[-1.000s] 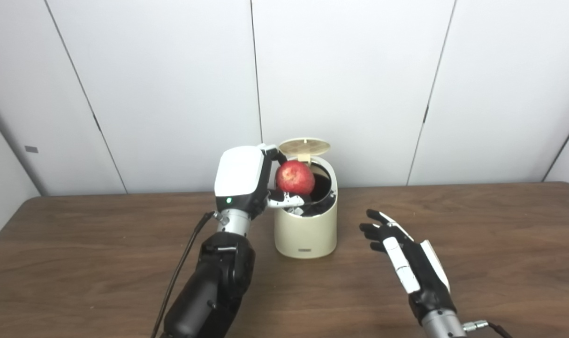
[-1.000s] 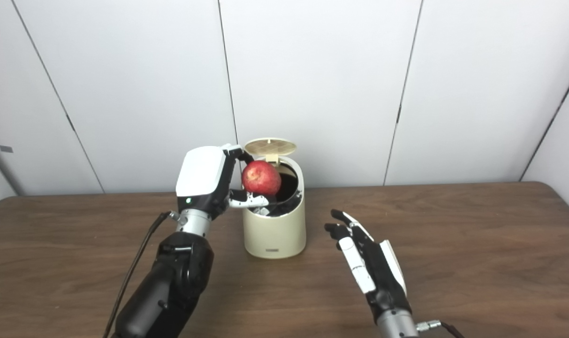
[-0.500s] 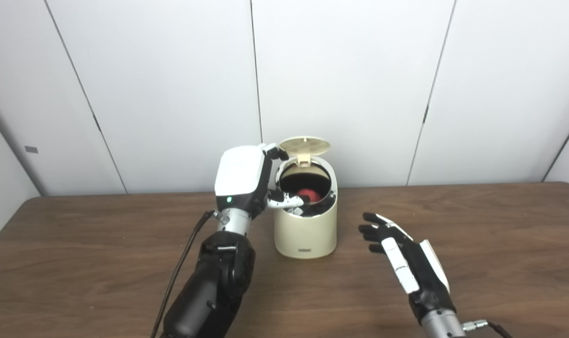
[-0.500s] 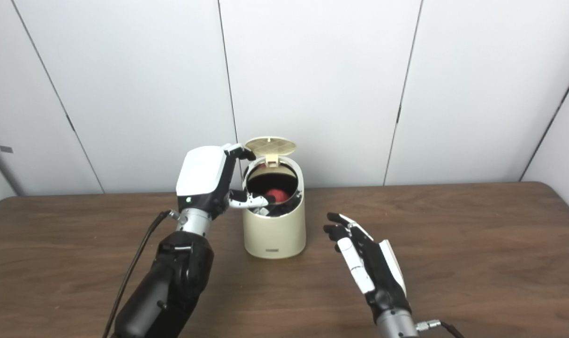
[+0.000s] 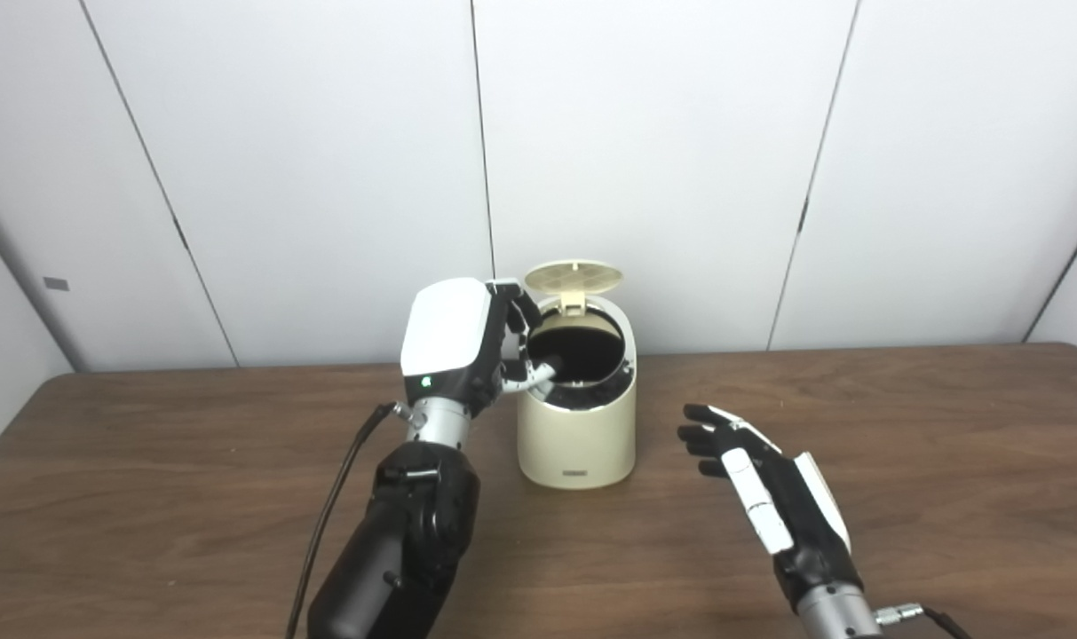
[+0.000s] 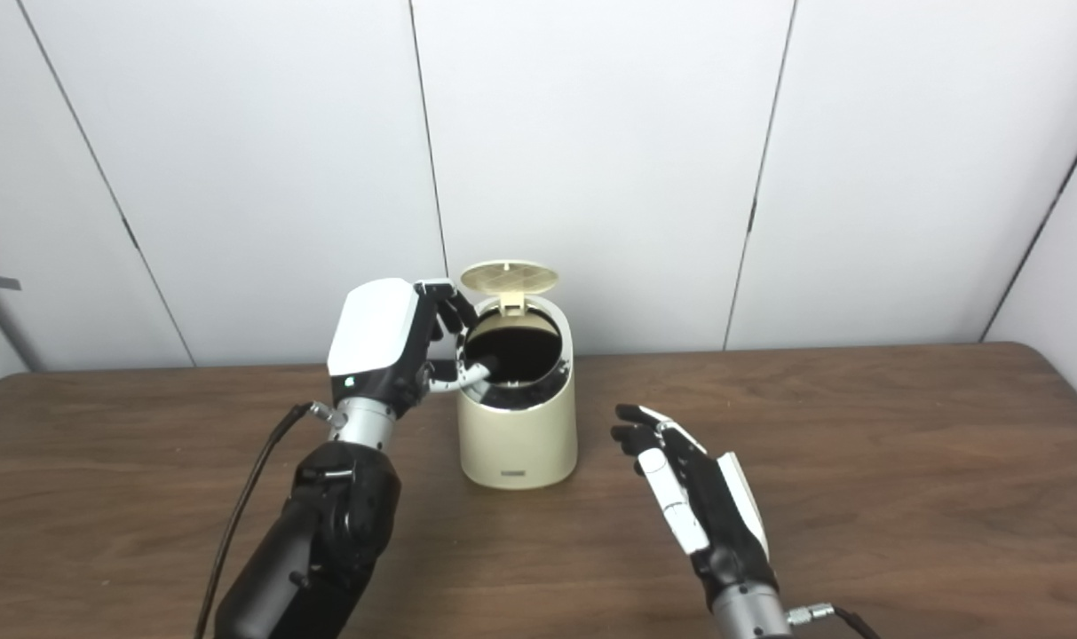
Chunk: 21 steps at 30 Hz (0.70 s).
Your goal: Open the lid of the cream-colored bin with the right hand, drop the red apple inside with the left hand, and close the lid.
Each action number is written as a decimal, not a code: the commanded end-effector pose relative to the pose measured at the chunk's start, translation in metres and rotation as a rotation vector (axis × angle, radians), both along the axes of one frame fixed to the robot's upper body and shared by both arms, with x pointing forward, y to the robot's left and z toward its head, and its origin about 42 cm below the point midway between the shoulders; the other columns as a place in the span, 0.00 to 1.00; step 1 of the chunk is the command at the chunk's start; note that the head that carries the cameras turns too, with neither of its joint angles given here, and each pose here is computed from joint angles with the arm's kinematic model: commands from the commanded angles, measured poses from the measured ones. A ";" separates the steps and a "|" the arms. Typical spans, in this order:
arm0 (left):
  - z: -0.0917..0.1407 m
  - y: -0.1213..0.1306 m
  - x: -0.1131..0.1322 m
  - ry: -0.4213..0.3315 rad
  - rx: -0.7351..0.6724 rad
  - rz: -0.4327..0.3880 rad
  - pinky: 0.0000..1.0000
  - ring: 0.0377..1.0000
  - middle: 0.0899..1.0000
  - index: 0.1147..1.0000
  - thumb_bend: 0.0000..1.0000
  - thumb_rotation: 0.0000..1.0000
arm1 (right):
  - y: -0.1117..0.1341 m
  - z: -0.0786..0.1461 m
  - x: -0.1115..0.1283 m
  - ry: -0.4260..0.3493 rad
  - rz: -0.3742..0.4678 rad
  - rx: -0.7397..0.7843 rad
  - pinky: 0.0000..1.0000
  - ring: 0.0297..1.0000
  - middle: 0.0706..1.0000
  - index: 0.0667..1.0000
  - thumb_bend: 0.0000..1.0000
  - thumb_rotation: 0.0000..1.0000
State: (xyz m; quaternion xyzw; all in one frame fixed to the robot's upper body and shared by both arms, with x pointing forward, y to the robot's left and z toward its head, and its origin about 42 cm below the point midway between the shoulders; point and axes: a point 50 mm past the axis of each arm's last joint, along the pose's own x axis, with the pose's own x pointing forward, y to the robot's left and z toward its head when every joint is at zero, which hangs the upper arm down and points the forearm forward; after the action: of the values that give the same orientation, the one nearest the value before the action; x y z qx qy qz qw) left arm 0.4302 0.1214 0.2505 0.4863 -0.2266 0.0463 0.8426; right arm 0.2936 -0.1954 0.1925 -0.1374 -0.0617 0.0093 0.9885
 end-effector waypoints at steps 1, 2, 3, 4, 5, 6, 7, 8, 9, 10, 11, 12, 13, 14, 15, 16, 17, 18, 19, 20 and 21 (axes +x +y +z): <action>0.024 0.002 0.000 -0.118 -0.074 -0.024 0.38 0.40 0.48 0.43 0.49 0.00 | 0.002 0.018 0.005 -0.078 0.004 0.009 0.78 0.79 0.74 0.78 0.53 1.00; 0.024 0.003 -0.001 -0.125 -0.094 -0.031 0.36 0.40 0.49 0.43 0.48 0.00 | 0.002 0.018 0.005 -0.078 0.004 0.008 0.79 0.79 0.75 0.78 0.54 1.00; 0.024 0.005 -0.002 -0.133 -0.124 -0.040 0.35 0.41 0.49 0.43 0.48 0.00 | 0.002 0.018 0.005 -0.078 0.003 0.009 0.79 0.79 0.75 0.79 0.54 1.00; 0.024 0.007 -0.002 -0.144 -0.145 -0.048 0.34 0.39 0.46 0.45 0.47 0.00 | 0.002 0.018 0.005 -0.077 0.003 0.011 0.79 0.79 0.75 0.79 0.54 1.00; 0.024 0.008 -0.003 -0.152 -0.157 -0.054 0.32 0.39 0.44 0.46 0.47 0.00 | 0.001 0.018 0.005 -0.076 0.002 0.012 0.79 0.80 0.76 0.80 0.54 1.00; 0.024 0.009 -0.003 -0.165 -0.169 -0.066 0.32 0.38 0.43 0.46 0.47 0.00 | 0.001 0.018 0.006 -0.076 0.003 0.015 0.79 0.80 0.76 0.80 0.54 1.00; 0.024 0.011 -0.004 -0.176 -0.178 -0.074 0.33 0.37 0.43 0.46 0.47 0.00 | 0.000 0.018 0.006 -0.075 0.004 0.017 0.79 0.80 0.77 0.80 0.54 1.00; 0.024 0.012 -0.004 -0.184 -0.188 -0.079 0.34 0.38 0.44 0.45 0.47 0.00 | 0.000 0.018 0.005 -0.074 0.005 0.019 0.80 0.81 0.77 0.80 0.55 1.00; 0.024 0.014 -0.004 -0.192 -0.201 -0.083 0.36 0.39 0.45 0.45 0.47 0.00 | 0.000 0.018 0.005 -0.072 0.006 0.019 0.81 0.81 0.77 0.81 0.55 1.00; 0.025 0.015 -0.005 -0.200 -0.213 -0.085 0.36 0.39 0.46 0.44 0.48 0.00 | -0.001 0.018 0.005 -0.072 0.006 0.018 0.83 0.82 0.77 0.81 0.55 1.00; 0.025 0.017 -0.006 -0.209 -0.239 -0.087 0.37 0.40 0.47 0.44 0.48 0.00 | -0.001 0.018 0.005 -0.073 0.006 0.015 0.84 0.82 0.78 0.81 0.55 1.00; 0.026 0.019 -0.007 -0.217 -0.264 -0.093 0.37 0.41 0.48 0.43 0.48 0.00 | -0.001 0.019 0.005 -0.075 0.005 0.014 0.84 0.82 0.77 0.81 0.54 1.00; 0.026 0.020 -0.008 -0.217 -0.298 -0.098 0.37 0.41 0.48 0.42 0.48 0.00 | -0.001 0.019 0.005 -0.076 0.004 0.011 0.83 0.82 0.77 0.81 0.54 1.00; 0.027 0.022 -0.010 -0.215 -0.336 -0.106 0.37 0.41 0.48 0.42 0.48 0.00 | -0.001 0.019 0.004 -0.075 0.003 0.008 0.83 0.82 0.77 0.81 0.54 1.00; 0.028 0.024 -0.012 -0.209 -0.379 -0.110 0.35 0.41 0.49 0.43 0.47 0.00 | -0.002 0.019 0.004 -0.074 0.002 0.009 0.84 0.82 0.77 0.81 0.55 1.00; 0.028 0.027 -0.014 -0.201 -0.430 -0.111 0.36 0.41 0.48 0.43 0.48 0.00 | -0.002 0.019 0.004 -0.073 0.000 0.010 0.84 0.82 0.78 0.81 0.54 1.00; 0.028 0.030 -0.017 -0.194 -0.475 -0.110 0.35 0.41 0.48 0.43 0.48 0.00 | -0.003 0.019 0.004 -0.072 -0.003 0.011 0.84 0.82 0.78 0.81 0.54 1.00; 0.028 0.034 -0.020 -0.185 -0.521 -0.109 0.34 0.41 0.48 0.43 0.48 0.00 | -0.004 0.020 0.004 -0.073 -0.005 0.010 0.85 0.83 0.78 0.81 0.54 1.00; 0.027 0.037 -0.023 -0.177 -0.559 -0.107 0.33 0.41 0.47 0.43 0.47 0.00 | -0.004 0.020 0.004 -0.074 -0.006 0.009 0.86 0.83 0.78 0.82 0.54 1.00; 0.025 0.041 -0.026 -0.172 -0.589 -0.106 0.33 0.41 0.47 0.42 0.48 0.00 | -0.005 0.020 0.004 -0.078 -0.007 0.009 0.87 0.84 0.79 0.82 0.54 1.00; 0.023 0.046 -0.030 -0.159 -0.617 -0.100 0.32 0.41 0.47 0.42 0.48 0.00 | -0.006 0.020 0.005 -0.086 -0.007 0.014 0.87 0.84 0.80 0.82 0.54 1.00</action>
State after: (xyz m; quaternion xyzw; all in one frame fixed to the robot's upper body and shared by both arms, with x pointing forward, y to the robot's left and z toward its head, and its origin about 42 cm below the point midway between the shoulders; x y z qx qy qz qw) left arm 0.4023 0.1632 0.2558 0.2111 -0.2622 0.1035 0.9359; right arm 0.2953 -0.2024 0.1938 -0.1359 -0.0594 0.0003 0.9889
